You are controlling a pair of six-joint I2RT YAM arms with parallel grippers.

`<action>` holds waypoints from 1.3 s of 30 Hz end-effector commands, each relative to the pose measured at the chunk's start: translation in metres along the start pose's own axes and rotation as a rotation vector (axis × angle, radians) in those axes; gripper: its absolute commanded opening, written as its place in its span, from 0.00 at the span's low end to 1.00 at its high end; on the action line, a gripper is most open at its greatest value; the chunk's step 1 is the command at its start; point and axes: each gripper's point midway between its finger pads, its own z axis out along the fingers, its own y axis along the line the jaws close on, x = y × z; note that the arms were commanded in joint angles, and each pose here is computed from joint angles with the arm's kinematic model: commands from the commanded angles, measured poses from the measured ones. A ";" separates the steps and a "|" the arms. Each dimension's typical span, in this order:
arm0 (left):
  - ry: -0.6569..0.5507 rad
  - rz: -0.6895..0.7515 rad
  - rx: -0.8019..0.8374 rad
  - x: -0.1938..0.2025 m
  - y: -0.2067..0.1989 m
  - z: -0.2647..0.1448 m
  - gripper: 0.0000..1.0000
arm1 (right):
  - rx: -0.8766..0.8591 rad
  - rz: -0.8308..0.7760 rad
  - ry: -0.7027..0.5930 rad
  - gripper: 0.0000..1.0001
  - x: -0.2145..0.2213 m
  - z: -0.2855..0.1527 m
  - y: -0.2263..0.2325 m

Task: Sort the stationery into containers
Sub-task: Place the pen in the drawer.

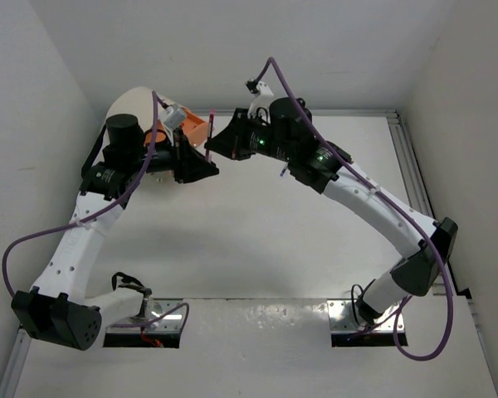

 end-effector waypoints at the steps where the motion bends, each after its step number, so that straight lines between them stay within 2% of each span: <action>1: -0.037 0.058 -0.022 -0.012 0.000 -0.002 0.32 | -0.062 0.022 -0.104 0.00 -0.033 -0.003 0.028; 5: -0.075 0.091 -0.094 -0.026 0.009 -0.009 0.05 | -0.058 0.025 -0.098 0.00 -0.031 -0.004 0.028; 6: -0.086 0.095 -0.108 -0.030 0.010 -0.011 0.03 | -0.052 0.022 -0.101 0.00 -0.032 -0.004 0.026; 7: -0.101 0.105 -0.122 -0.037 0.011 -0.014 0.00 | -0.045 0.021 -0.097 0.04 -0.030 -0.005 0.023; 9: -0.105 0.137 -0.172 -0.050 0.021 -0.022 0.00 | -0.016 0.021 -0.103 0.27 -0.032 -0.006 0.009; 10: -0.064 0.110 -0.198 -0.044 0.025 -0.025 0.00 | 0.003 0.024 -0.120 0.45 -0.039 -0.011 0.001; 11: -0.016 0.146 -0.263 -0.042 0.050 -0.027 0.00 | 0.029 0.025 -0.126 0.51 -0.041 -0.013 -0.010; 12: -0.025 0.207 -0.318 -0.068 0.050 -0.037 0.00 | 0.060 0.034 -0.127 0.56 -0.041 -0.016 -0.022; 13: 0.048 0.190 -0.449 -0.061 0.072 -0.050 0.00 | 0.096 0.038 -0.152 0.60 -0.052 -0.024 -0.038; 14: 0.129 0.214 -0.501 -0.054 0.100 -0.051 0.00 | 0.120 0.025 -0.160 0.60 -0.055 -0.029 -0.049; 15: 0.134 0.280 -0.552 -0.076 0.102 -0.060 0.00 | 0.153 0.025 -0.156 0.60 -0.054 -0.032 -0.064; 16: 0.243 0.225 -0.651 -0.059 0.133 -0.069 0.00 | 0.189 0.001 -0.173 0.60 -0.062 -0.042 -0.079; 17: 0.264 0.282 -0.699 -0.070 0.138 -0.078 0.00 | 0.221 -0.003 -0.166 0.60 -0.058 -0.046 -0.093; 19: 0.367 0.277 -0.795 -0.058 0.169 -0.094 0.00 | 0.266 -0.027 -0.178 0.60 -0.062 -0.061 -0.113; 21: 0.435 0.278 -0.831 -0.049 0.183 -0.100 0.00 | 0.309 -0.023 -0.159 0.60 -0.054 -0.069 -0.136; 25: 0.595 0.236 -0.860 -0.014 0.219 -0.105 0.04 | 0.336 -0.039 -0.113 0.59 -0.041 -0.078 -0.151; 28: 0.638 0.208 -0.867 0.004 0.236 -0.106 0.04 | 0.329 -0.020 -0.078 0.60 -0.030 -0.078 -0.156; 34: 0.669 0.189 -0.866 0.016 0.252 -0.100 0.05 | 0.312 -0.018 -0.044 0.60 -0.019 -0.077 -0.158; 37: 0.682 0.172 -0.846 0.024 0.256 -0.096 0.09 | 0.318 -0.015 -0.027 0.60 -0.014 -0.075 -0.161; 39: 0.685 0.163 -0.839 0.026 0.257 -0.095 0.16 | 0.315 -0.005 -0.017 0.61 -0.011 -0.074 -0.163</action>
